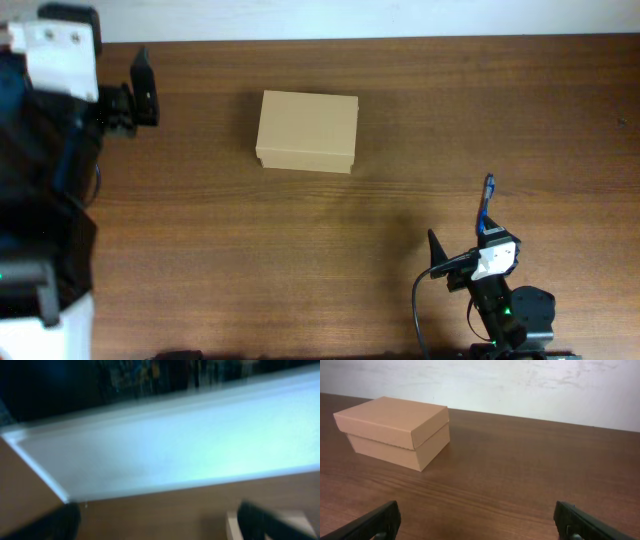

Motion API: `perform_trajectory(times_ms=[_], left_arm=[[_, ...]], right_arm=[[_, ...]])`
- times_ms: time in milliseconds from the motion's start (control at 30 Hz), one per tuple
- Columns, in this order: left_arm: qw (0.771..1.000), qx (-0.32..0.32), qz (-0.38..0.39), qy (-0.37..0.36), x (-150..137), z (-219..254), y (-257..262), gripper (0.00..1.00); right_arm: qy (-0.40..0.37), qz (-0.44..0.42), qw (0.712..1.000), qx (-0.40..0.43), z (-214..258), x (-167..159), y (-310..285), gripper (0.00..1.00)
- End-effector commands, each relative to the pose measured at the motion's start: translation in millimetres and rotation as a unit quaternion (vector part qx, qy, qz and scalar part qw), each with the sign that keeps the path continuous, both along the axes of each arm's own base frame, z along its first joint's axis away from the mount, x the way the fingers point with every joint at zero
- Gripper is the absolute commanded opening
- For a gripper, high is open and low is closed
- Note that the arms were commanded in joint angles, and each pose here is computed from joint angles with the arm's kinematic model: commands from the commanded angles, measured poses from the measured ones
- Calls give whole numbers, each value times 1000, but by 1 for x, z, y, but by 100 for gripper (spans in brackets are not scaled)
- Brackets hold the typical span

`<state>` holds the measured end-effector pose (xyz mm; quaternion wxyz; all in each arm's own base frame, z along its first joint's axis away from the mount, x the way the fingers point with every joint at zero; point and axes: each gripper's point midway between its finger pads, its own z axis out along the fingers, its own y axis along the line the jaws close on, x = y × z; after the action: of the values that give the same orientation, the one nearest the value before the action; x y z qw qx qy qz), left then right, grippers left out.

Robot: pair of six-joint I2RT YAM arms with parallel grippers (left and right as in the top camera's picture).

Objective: Pack container

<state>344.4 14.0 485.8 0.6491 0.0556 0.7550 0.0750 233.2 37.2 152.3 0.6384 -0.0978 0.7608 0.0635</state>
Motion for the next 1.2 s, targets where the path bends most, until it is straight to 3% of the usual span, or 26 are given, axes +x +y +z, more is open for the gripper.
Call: perform_trajectory(times_ms=[0, 400, 600, 900, 1167], left_arm=[[1000, 9, 2, -25, -13, -29, 0, 100], [997, 11, 2, -82, -65, -177, -2, 100], [993, 13, 2, -119, -92, -229, -3, 100], [989, 14, 3, -145, -104, -264, -3, 100], [993, 13, 2, -118, -101, -282, -3, 100]], right_arm=[[-2, -5, 1000, 0, -2, 0, -2, 99], [-2, -5, 1000, 0, -2, 0, -2, 99], [-2, -5, 1000, 0, -2, 0, -2, 99], [-2, -5, 1000, 0, -2, 0, -2, 99], [-2, -5, 1000, 0, -2, 0, -2, 99]])
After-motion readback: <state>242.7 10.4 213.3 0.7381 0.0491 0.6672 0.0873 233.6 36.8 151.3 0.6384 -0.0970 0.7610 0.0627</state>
